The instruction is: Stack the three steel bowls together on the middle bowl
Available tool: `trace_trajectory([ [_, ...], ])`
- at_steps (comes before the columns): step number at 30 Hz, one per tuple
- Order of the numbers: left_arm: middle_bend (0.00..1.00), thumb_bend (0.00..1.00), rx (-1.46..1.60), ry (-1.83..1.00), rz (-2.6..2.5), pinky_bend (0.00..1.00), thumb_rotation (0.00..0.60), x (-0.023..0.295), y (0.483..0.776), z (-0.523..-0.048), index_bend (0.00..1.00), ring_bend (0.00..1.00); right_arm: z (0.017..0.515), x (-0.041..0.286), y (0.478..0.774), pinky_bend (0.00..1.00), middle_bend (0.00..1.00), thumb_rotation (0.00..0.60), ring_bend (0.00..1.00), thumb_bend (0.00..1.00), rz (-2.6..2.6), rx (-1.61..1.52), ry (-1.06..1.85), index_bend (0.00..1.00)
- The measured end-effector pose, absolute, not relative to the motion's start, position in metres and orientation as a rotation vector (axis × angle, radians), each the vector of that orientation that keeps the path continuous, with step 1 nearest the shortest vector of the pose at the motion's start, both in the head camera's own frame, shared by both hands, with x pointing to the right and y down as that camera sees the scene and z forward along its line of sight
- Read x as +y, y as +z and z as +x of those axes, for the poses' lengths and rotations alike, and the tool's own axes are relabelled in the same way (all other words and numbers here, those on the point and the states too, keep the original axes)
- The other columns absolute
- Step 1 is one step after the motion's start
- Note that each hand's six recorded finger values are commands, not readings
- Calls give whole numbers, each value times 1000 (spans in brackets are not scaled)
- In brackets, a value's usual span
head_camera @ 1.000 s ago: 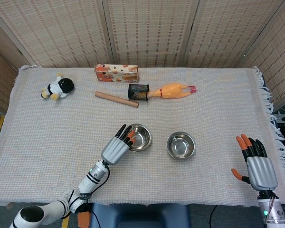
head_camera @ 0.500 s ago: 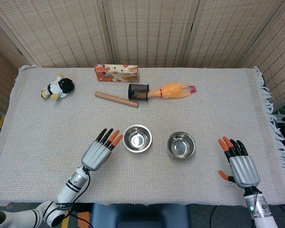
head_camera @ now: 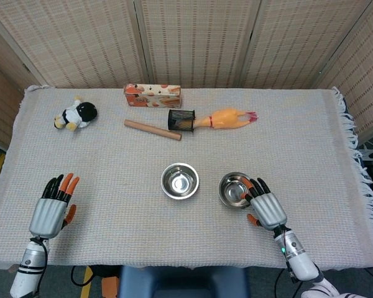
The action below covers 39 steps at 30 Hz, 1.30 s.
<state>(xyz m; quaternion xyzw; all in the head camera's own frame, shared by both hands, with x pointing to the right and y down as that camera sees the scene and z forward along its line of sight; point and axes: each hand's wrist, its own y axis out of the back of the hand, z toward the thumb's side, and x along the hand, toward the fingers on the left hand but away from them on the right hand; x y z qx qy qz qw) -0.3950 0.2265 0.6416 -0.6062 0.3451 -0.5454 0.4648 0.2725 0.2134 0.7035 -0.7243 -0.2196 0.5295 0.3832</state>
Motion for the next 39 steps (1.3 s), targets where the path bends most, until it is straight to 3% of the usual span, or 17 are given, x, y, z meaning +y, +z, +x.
trace_trajectory([
  [6, 0, 457, 898, -1350, -1467, 102, 600, 224, 632, -413, 0, 0, 249, 210, 726, 0, 6, 600, 0, 339, -1843, -554, 1311, 584],
  [11, 0, 454, 924, -1354, -1460, 102, 600, 225, 628, -422, 0, 0, 237, 203, 724, 17, 79, 600, 0, 385, -1826, -608, 1252, 721],
  [19, 0, 454, 950, -1352, -1459, 102, 600, 222, 624, -428, 0, 0, 208, 180, 688, 27, 99, 600, 0, 386, -1771, -751, 1064, 737],
  [25, 0, 455, 979, -1348, -1456, 102, 600, 219, 618, -433, 0, 0, 162, 163, 684, 27, 99, 600, 0, 386, -1793, -727, 985, 710],
  [30, 0, 456, 1005, -1349, -1456, 102, 600, 217, 614, -439, 0, 0, 119, 154, 703, 27, 99, 600, 0, 384, -1815, -663, 982, 583],
  [34, 0, 457, 1018, -1348, -1460, 102, 600, 216, 611, -442, 0, 0, 102, 150, 723, 24, 73, 600, 0, 377, -1833, -628, 1025, 276],
  [37, 0, 456, 1031, -1344, -1459, 102, 600, 215, 608, -443, 0, 0, 102, 150, 735, 3, 2, 600, 0, 257, -1827, -598, 1076, 4],
  [39, 0, 455, 1033, -1341, -1459, 102, 600, 215, 607, -444, 0, 0, 103, 152, 733, 0, 0, 600, 0, 180, -1826, -584, 1083, 0],
])
